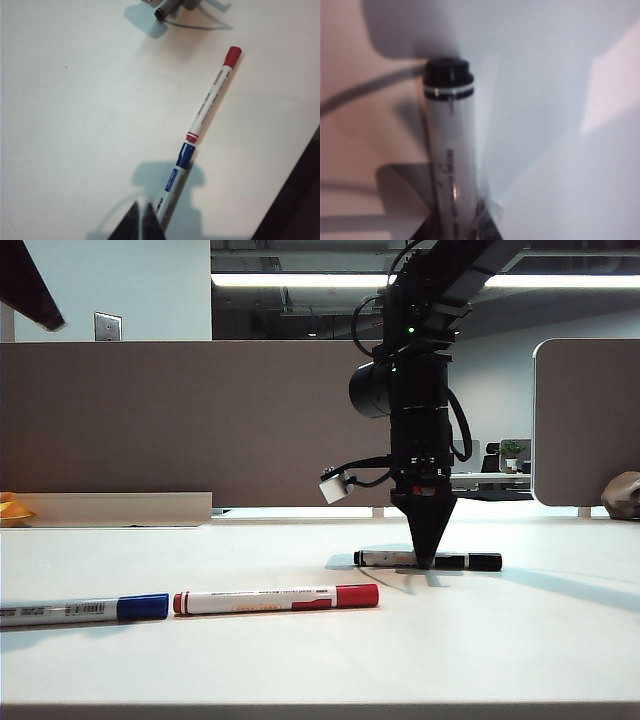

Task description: Pick up the markers one by one and line them up horizontally in a straight line on the table.

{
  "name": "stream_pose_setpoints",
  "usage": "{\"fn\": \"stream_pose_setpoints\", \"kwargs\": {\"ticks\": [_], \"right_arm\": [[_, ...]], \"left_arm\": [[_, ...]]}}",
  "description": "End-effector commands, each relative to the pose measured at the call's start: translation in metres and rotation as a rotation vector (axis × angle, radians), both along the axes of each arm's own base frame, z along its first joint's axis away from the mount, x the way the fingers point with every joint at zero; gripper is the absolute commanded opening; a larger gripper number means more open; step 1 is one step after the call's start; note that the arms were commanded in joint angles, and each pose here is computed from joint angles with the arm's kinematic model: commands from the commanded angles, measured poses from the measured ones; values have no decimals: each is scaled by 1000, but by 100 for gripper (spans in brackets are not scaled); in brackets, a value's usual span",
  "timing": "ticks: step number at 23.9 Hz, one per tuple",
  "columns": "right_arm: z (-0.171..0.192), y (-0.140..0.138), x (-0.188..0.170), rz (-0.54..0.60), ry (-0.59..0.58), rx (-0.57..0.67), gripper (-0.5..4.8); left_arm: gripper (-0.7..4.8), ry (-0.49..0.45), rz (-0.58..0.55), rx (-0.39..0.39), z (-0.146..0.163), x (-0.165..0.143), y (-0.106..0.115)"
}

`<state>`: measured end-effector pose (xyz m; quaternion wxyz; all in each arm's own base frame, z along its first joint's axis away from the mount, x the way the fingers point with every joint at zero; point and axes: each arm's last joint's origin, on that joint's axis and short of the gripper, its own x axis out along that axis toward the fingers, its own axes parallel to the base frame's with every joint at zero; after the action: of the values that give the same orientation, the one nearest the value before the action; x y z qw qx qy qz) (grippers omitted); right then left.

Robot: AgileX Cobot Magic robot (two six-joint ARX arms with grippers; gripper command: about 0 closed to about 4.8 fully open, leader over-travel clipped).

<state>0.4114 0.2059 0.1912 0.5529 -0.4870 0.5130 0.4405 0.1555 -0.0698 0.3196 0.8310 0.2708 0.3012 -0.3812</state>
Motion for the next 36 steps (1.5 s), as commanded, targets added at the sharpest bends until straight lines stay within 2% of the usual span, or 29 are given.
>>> {"fn": "stream_pose_setpoints", "kwargs": {"ticks": [1, 11, 15, 19, 23, 25, 26, 36], "right_arm": [[-3, -2, -5, -5, 65, -29, 106], [15, -7, -15, -5, 91, -43, 102], [27, -8, -18, -4, 69, -15, 88], [24, -7, -19, -2, 92, 21, 89], [24, -7, -18, 3, 83, 24, 127], [24, -7, -17, 2, 77, 21, 203], [24, -6, -16, 2, 70, 25, 212], [16, -5, -16, 3, 73, 48, 212]], "left_arm": [[16, -13, -3, -9, 2, 0, 0], [16, -16, -4, -10, 2, 0, 0], [16, -16, -3, -10, 2, 0, 0], [16, -12, -4, -9, 1, 0, 0], [16, -5, -4, -6, 1, -1, 0], [16, -6, -4, -7, 1, -1, 0], [16, -6, -4, -6, 1, -1, 0], [16, -12, -3, -9, 1, 0, 0]]}}
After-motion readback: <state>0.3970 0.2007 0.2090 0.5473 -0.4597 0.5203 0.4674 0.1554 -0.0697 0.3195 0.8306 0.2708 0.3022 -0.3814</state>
